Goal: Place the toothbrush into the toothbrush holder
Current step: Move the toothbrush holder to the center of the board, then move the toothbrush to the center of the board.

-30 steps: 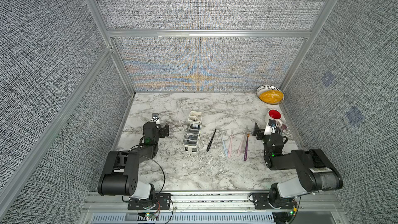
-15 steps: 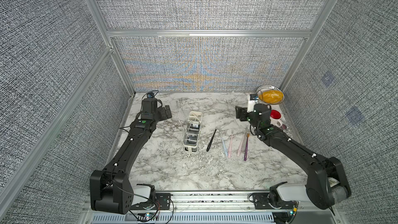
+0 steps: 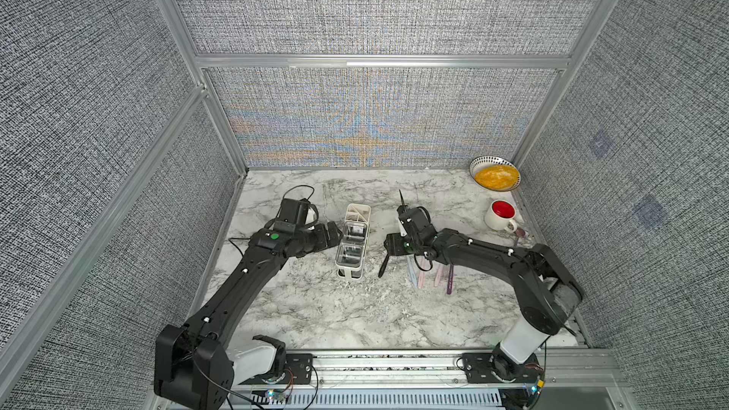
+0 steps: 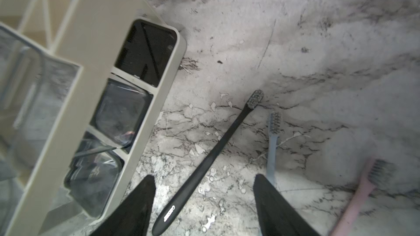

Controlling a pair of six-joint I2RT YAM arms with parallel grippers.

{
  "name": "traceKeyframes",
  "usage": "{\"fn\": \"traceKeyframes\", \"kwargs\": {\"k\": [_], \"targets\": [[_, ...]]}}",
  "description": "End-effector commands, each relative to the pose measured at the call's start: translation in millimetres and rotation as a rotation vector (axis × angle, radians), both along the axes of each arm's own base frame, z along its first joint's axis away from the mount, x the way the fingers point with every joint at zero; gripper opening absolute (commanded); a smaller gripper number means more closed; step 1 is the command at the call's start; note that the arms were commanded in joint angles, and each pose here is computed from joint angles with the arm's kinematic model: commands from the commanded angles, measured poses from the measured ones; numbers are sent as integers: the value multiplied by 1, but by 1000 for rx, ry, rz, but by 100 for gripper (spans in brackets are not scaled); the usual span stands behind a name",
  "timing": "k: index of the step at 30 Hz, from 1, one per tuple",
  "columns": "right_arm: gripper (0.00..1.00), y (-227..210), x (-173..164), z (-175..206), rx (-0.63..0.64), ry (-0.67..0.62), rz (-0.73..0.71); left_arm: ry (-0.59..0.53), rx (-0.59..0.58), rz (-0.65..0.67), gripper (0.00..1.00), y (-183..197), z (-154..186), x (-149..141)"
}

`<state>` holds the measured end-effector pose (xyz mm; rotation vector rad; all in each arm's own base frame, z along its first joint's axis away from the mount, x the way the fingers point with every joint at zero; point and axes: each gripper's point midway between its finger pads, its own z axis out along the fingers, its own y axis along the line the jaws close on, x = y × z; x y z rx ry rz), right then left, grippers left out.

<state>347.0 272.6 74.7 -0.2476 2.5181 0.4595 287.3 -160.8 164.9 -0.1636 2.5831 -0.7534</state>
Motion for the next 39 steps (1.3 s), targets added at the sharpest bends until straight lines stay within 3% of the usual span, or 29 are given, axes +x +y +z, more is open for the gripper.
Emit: {"fn": "traceKeyframes", "kwargs": {"k": [1,7,11,17,29,36,39], "targets": [[66,8,-5,-13,37,70,-12,4,-152,-39,99,-28,13,-6],[65,23,-7,-36,63,125,7,15,1,-49,96,-16,-3,-7],[64,23,-5,-46,24,135,3,31,107,-43,88,-6,-20,-1],[52,19,1,-50,-41,121,11,28,215,-39,83,0,-34,19],[26,5,8,-50,-121,50,9,-24,296,-76,66,-14,-56,65],[22,4,6,-55,-140,45,31,-86,361,-213,41,-42,-58,76],[21,0,5,-55,-153,37,31,-102,382,-269,37,-54,-60,75]]}}
